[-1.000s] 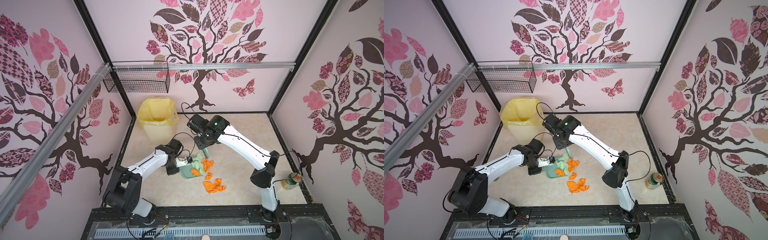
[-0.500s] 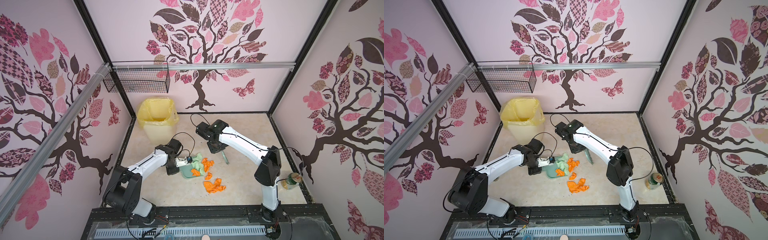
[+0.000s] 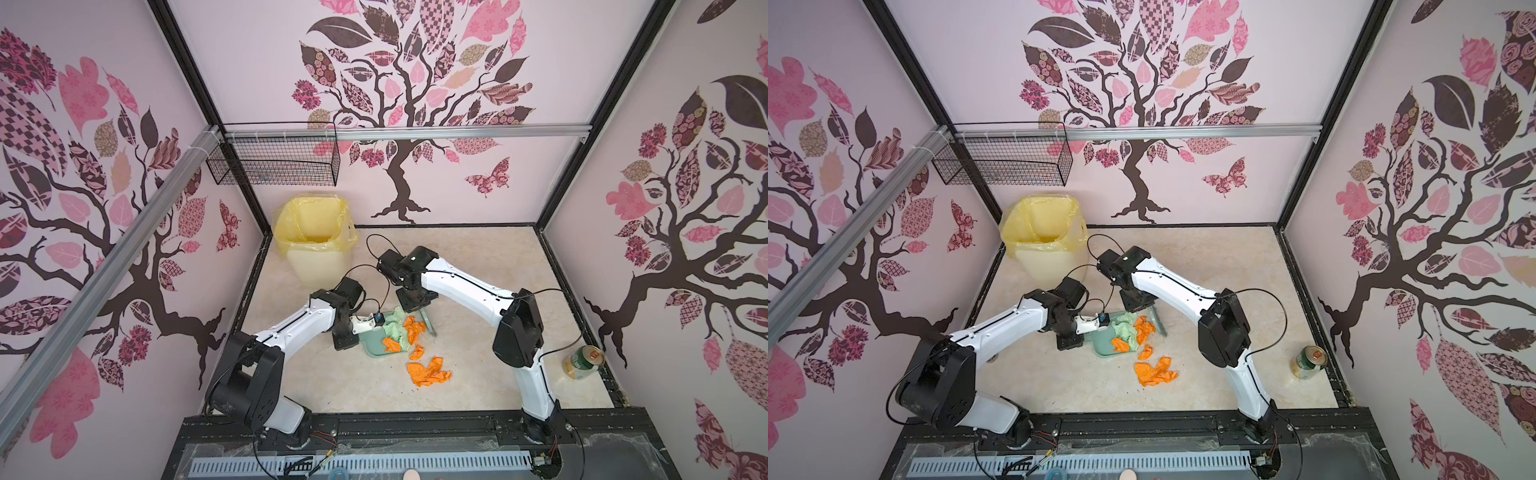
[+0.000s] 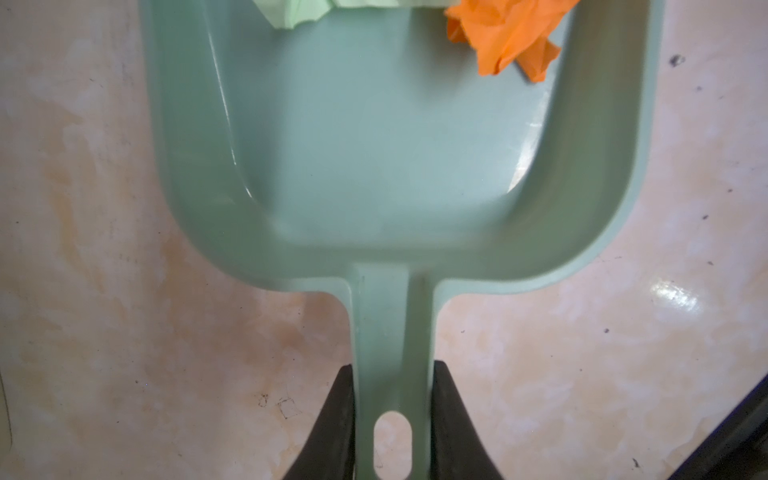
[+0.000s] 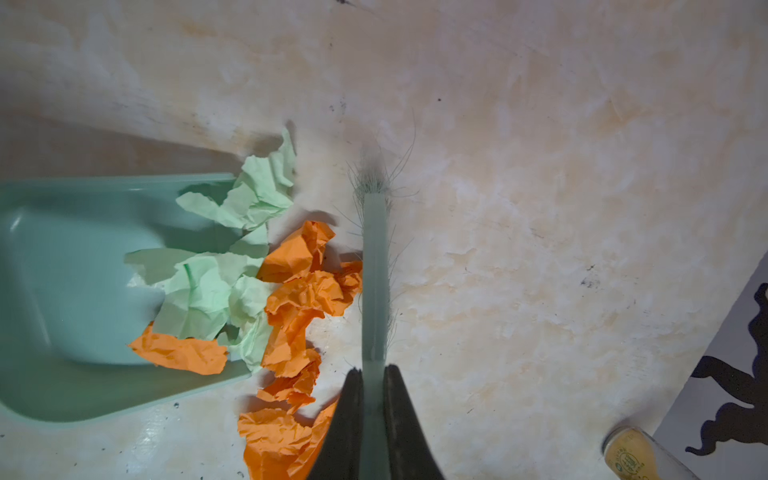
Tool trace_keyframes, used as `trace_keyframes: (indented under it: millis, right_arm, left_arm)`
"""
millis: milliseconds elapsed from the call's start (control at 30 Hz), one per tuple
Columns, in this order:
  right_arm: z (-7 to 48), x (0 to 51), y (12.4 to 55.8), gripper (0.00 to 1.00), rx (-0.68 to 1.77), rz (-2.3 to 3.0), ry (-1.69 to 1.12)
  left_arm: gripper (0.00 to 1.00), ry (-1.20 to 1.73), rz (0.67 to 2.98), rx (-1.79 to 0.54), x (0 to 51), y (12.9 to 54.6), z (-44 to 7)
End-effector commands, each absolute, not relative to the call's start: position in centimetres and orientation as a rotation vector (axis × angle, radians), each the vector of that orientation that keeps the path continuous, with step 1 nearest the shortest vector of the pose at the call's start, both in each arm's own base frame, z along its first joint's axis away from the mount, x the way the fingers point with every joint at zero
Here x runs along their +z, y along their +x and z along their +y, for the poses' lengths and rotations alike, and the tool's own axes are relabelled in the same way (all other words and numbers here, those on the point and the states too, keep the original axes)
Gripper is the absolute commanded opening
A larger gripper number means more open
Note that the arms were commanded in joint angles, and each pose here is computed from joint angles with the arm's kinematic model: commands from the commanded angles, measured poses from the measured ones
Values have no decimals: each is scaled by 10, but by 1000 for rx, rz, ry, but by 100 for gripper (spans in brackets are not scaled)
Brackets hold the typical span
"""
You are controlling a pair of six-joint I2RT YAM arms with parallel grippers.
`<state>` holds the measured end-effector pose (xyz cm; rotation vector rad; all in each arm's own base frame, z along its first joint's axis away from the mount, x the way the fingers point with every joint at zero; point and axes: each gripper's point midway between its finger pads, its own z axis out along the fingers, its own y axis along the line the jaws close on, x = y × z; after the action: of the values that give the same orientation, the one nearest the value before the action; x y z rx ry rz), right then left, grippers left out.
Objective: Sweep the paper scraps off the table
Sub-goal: 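Sweep the scraps with the brush into the dustpan held by the left gripper, then lift the brush with the right gripper and move it back over remaining scraps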
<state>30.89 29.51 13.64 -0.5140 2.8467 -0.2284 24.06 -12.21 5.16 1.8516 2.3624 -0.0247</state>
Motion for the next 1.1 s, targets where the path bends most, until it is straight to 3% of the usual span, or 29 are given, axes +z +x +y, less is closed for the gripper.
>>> trace_keyframes:
  millis: [0,600,1067]
  right_arm:
    - [322,135,302,0,-120,2862,-529]
    - [363,210,288,0,192,2765,-559]
    - [283,255,310,0,-36,2678,-409]
  left_arm:
    - [0,1855,2372,-55,47,238,-123]
    - [0,1851,2377,-63,45,237,-123]
    - [0,1656,2346,-124,47,258,-128]
